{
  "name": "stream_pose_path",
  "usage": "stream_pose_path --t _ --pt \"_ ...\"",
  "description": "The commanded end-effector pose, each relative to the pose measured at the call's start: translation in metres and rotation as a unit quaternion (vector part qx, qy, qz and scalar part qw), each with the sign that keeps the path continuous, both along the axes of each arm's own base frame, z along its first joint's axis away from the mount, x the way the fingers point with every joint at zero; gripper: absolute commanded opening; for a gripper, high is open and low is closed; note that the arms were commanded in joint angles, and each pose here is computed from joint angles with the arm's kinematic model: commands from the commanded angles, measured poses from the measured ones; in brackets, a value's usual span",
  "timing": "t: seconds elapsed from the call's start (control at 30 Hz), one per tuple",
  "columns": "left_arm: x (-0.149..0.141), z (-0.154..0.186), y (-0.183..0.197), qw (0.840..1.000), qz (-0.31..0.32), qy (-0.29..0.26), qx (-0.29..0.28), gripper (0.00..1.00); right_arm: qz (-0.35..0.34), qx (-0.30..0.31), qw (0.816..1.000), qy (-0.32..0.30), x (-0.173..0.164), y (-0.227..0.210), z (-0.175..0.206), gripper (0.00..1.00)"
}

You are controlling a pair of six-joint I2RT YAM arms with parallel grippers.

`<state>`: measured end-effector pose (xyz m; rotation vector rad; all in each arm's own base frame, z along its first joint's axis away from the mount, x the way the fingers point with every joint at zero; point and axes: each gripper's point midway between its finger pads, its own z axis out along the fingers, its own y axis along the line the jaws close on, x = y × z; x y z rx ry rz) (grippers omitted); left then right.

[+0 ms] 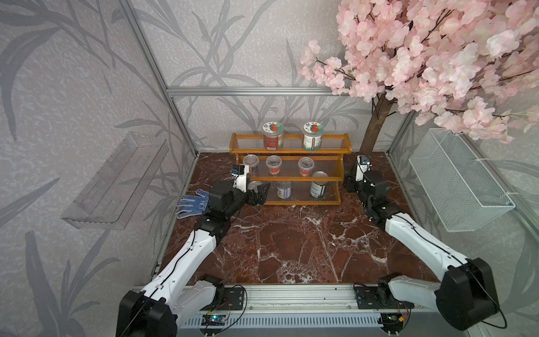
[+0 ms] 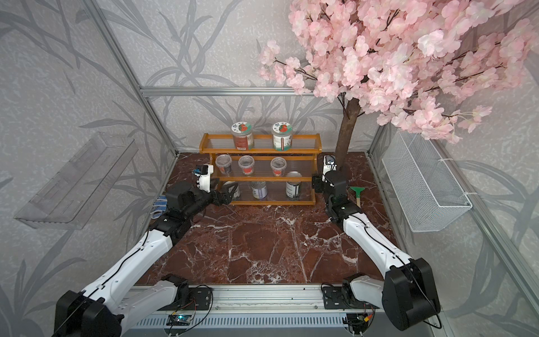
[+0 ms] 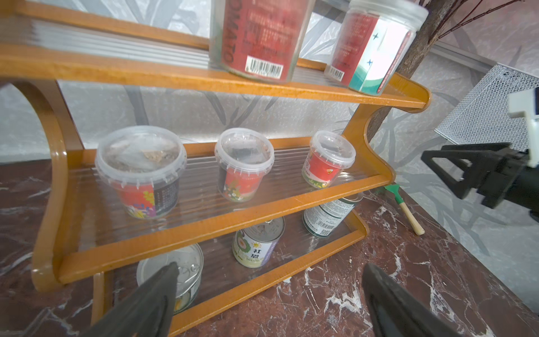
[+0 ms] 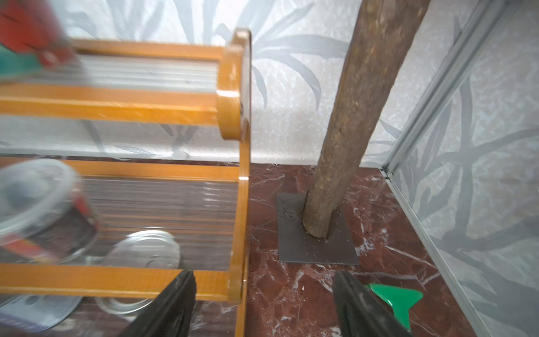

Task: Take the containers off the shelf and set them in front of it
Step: 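Adjust the shelf at the center of the board, then pick up a container from the shelf.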

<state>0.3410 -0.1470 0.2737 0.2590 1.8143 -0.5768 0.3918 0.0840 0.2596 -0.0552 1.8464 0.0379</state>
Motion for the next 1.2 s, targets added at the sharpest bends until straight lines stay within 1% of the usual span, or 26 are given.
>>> stream_pose_path --t 0.0,0.1,0.13,0.17,0.2,0.33,0.47,0.6,0.73,0.83,1.03,1.17 --pt "0.0 0.028 0.003 0.999 0.006 -0.03 0.028 1.0 0.124 0.024 0.992 0.013 -0.031 0.034 0.01 0.81" --pt "0.003 0.043 0.003 0.998 0.006 -0.039 0.043 1.0 0.202 0.052 0.978 0.014 -0.056 0.054 0.028 0.87" --pt "0.005 0.049 0.003 0.998 0.007 -0.043 0.048 1.0 0.226 0.06 0.972 0.019 -0.065 0.06 0.032 0.91" --pt "0.008 0.052 0.004 0.998 0.008 -0.043 0.053 1.0 0.245 0.069 0.967 0.022 -0.073 0.065 0.037 0.97" --pt "0.011 0.058 0.003 0.997 0.008 -0.044 0.058 1.0 0.267 0.078 0.96 0.028 -0.081 0.071 0.041 0.99" --pt "0.027 0.08 -0.002 0.996 0.007 -0.052 0.072 1.0 0.344 0.106 0.932 0.055 -0.109 0.09 0.057 0.99" --pt "0.048 0.102 -0.012 0.994 0.001 -0.067 0.083 1.0 0.372 0.112 0.92 0.055 -0.119 0.097 0.079 0.99" --pt "0.076 0.109 -0.023 0.993 -0.004 -0.059 0.103 1.0 0.377 0.115 0.918 0.046 -0.118 0.099 0.102 0.99" --pt "0.103 0.114 -0.028 0.992 0.006 -0.035 0.12 1.0 0.364 0.103 0.925 0.042 -0.114 0.095 0.119 0.99" --pt "0.118 0.115 -0.03 0.993 0.019 -0.029 0.116 1.0 0.357 0.093 0.929 0.036 -0.113 0.092 0.128 0.99" --pt "0.143 0.113 -0.045 0.994 0.01 -0.018 0.109 1.0 0.35 0.079 0.933 0.032 -0.114 0.087 0.132 0.99" --pt "0.153 0.118 -0.053 0.995 0.005 -0.023 0.102 1.0 0.344 0.078 0.935 0.031 -0.113 0.084 0.131 0.99"
